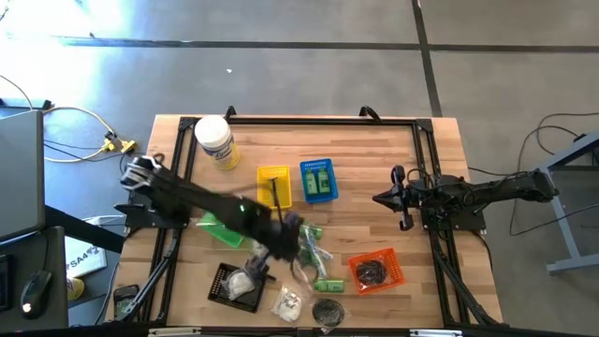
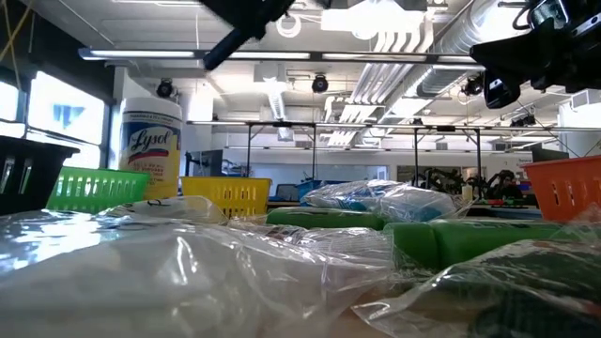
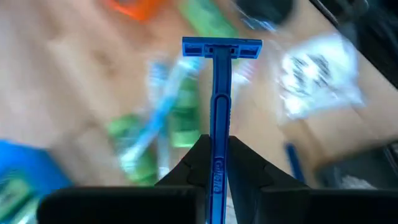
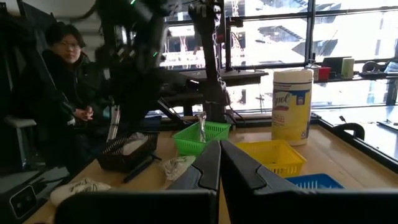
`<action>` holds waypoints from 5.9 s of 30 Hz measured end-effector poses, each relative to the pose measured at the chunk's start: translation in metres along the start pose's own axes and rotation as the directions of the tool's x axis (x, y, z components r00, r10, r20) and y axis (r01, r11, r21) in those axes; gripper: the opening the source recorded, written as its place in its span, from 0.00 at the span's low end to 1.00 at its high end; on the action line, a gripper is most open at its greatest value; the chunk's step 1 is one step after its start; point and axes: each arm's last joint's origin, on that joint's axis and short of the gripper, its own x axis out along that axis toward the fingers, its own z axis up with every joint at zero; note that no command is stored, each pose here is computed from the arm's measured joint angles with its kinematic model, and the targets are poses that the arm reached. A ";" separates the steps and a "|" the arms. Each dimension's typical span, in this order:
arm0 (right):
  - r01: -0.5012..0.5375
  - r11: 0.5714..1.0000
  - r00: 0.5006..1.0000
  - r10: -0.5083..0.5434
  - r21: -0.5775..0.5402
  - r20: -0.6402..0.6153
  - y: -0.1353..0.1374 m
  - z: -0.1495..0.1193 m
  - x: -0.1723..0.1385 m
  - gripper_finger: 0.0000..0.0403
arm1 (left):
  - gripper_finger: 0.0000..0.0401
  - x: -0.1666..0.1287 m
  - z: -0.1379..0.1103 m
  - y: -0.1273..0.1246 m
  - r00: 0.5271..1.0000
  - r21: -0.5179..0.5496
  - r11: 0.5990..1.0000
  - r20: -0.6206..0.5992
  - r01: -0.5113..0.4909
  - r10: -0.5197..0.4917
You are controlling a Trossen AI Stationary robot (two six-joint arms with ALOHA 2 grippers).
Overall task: Pick & Place Travel size toiletries
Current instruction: Put the razor into the yellow bin, then put the blue toothbrush into the green bin
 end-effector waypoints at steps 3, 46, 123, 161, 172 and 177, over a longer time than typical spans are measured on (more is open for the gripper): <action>-0.002 1.000 1.000 0.002 0.000 0.000 0.000 0.000 0.000 0.00 | 0.06 -0.027 -0.009 0.015 0.997 -0.062 0.997 0.057 -0.047 0.051; 0.007 0.999 1.000 -0.008 -0.036 -0.021 0.000 -0.002 0.000 0.00 | 0.06 0.000 -0.205 0.075 0.902 -0.996 -0.078 0.002 0.040 0.431; 0.066 0.994 0.997 -0.070 0.081 0.041 -0.002 0.004 0.000 0.01 | 0.00 -0.051 -0.243 -0.046 0.675 -0.433 0.862 0.556 -0.264 0.485; 0.287 0.956 0.555 -0.115 0.061 -0.824 0.105 0.013 0.212 0.53 | 0.00 -0.054 -0.245 -0.046 0.660 -0.539 0.814 0.533 -0.219 0.530; 0.478 0.874 0.354 -0.098 0.090 -0.930 0.118 -0.026 0.241 0.66 | 0.00 -0.053 -0.247 -0.046 0.676 -0.537 0.814 0.518 -0.220 0.524; 0.513 0.859 0.325 -0.193 0.001 -0.926 0.114 -0.027 0.237 0.63 | 0.00 -0.054 -0.246 -0.046 0.666 -0.547 0.811 0.528 -0.208 0.528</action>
